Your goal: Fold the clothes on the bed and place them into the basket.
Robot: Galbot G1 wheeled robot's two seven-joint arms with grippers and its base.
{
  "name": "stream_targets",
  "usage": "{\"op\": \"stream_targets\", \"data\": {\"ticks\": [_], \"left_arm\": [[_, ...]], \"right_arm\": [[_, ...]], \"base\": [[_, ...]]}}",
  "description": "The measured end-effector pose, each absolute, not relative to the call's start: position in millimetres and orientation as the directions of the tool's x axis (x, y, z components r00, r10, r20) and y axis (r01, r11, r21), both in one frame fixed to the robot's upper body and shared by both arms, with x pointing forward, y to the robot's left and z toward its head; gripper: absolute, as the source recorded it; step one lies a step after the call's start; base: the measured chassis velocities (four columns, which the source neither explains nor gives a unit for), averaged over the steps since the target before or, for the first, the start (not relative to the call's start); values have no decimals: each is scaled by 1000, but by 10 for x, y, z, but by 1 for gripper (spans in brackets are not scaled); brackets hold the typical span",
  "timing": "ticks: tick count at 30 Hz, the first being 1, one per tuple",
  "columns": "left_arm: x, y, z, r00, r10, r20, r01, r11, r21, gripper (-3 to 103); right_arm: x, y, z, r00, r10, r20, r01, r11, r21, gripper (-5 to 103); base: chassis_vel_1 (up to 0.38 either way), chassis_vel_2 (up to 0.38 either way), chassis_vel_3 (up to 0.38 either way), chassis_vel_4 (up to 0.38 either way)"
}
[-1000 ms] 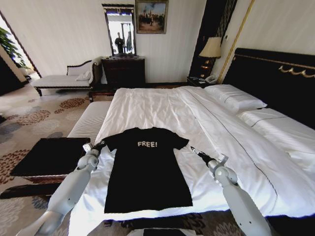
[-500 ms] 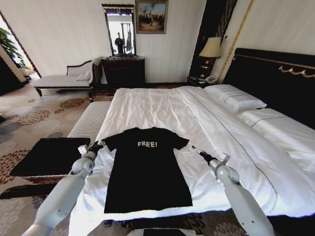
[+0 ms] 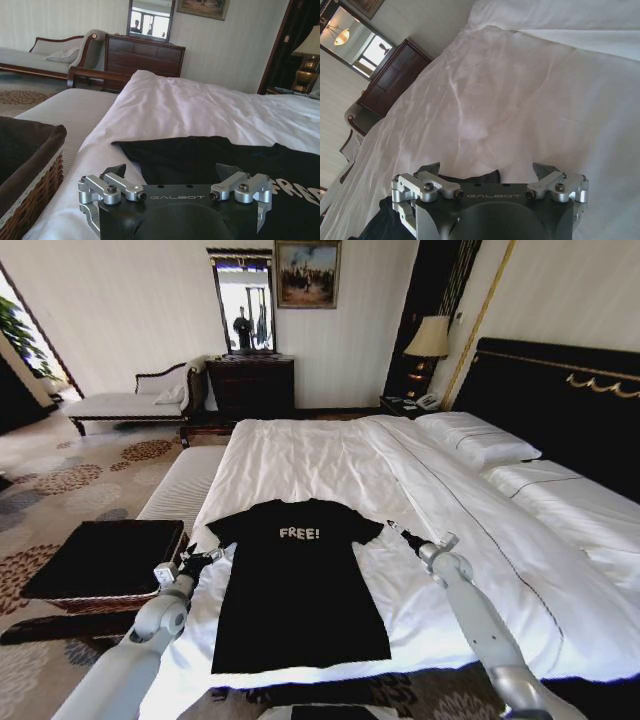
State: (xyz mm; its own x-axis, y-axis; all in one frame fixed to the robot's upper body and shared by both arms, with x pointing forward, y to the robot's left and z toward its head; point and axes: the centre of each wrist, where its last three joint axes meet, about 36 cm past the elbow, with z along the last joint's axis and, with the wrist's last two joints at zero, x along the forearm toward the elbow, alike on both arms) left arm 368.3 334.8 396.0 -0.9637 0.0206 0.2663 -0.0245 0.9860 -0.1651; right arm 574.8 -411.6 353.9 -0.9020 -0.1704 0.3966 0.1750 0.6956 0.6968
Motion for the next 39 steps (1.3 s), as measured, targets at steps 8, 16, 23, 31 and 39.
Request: {"op": "stream_targets", "data": {"ticks": [8,16,23,31,39], "left_arm": [[3460,3223,3980,-962,37,271,-13,983,-180,100],[3409,3172,3986,-962,39,269,-14,981,-192,100],[3387,3176,4018,-963,39,267,-12,982,-189,100],[3364,3186,4048,-963,37,266,-16,981,-193,100],[3378,3196,4059,-964,32,264,-21,981,-195,100]], "right_arm": [[6006,-4087,3330,-886,-167,434,223,666,712,100],[5991,-4047,3309,-885,-182,428,219,649,728,100],[5978,-3987,3277,-886,-205,417,201,640,741,100],[5970,-3956,3280,-890,-212,404,193,627,754,68],[5963,-3961,3264,-885,-216,413,198,628,753,41]], "base": [[0,0,0,0],[0,0,0,0],[0,0,0,0],[0,0,0,0],[0,0,0,0]]}}
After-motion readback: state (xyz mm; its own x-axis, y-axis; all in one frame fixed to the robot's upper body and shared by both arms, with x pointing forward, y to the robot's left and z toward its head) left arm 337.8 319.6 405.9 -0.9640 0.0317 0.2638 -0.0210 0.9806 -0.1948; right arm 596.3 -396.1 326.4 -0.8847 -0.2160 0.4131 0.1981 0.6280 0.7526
